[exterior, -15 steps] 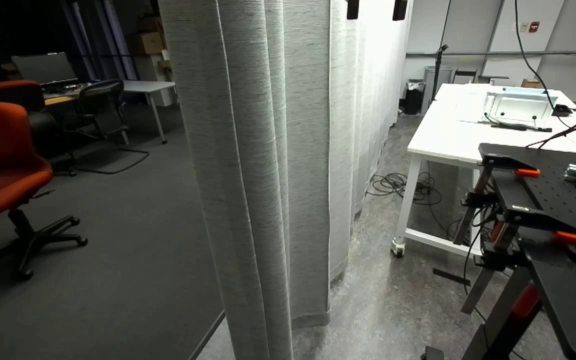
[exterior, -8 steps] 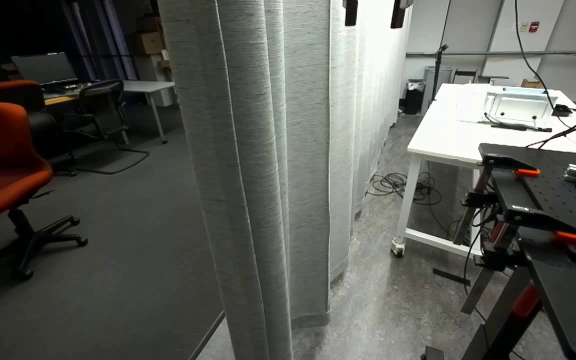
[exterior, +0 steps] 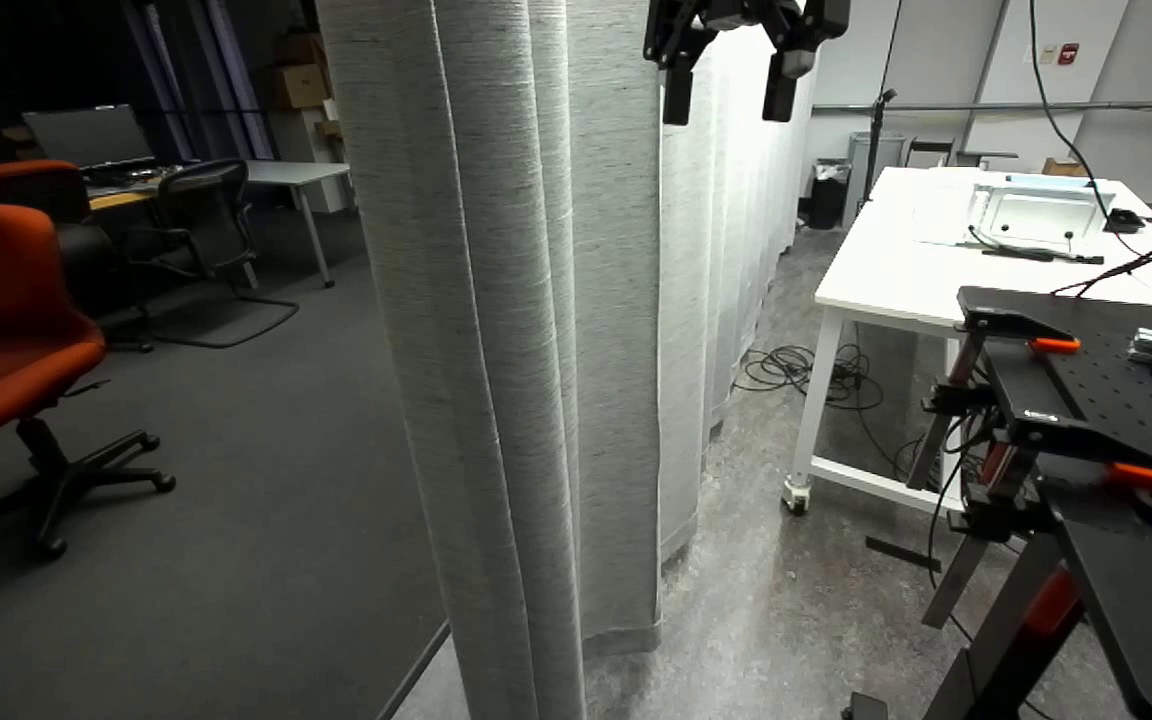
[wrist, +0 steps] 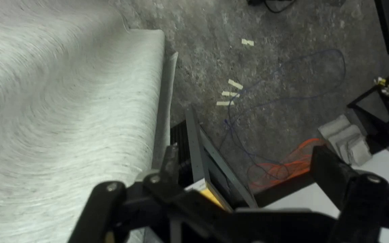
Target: Draw the curtains open
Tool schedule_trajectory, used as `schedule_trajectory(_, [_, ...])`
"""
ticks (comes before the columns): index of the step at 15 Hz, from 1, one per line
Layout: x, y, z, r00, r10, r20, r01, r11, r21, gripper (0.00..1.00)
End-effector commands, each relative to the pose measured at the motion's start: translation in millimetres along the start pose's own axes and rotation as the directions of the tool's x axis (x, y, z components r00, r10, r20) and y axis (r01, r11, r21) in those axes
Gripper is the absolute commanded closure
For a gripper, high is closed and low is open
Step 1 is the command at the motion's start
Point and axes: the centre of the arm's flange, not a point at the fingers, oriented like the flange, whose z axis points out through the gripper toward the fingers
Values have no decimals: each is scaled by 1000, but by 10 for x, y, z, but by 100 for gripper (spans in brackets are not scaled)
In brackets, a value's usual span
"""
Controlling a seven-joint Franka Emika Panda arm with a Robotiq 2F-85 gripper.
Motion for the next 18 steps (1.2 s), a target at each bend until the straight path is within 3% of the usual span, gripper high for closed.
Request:
schedule_trajectory(1, [138, 110, -35, 987, 25, -156, -24, 1000, 12, 0])
schedule_trajectory(5, [168, 206, -214, 960, 23, -278, -34, 999, -35, 0])
schedule_trajectory(11, [226, 233, -306, 928, -56, -368, 11, 992, -122, 0])
schedule_trajectory(15, [309, 190, -324, 885, -149, -441, 55, 974, -219, 0])
schedule_trajectory(18, [386, 106, -305, 854, -201, -480, 88, 965, -248, 0])
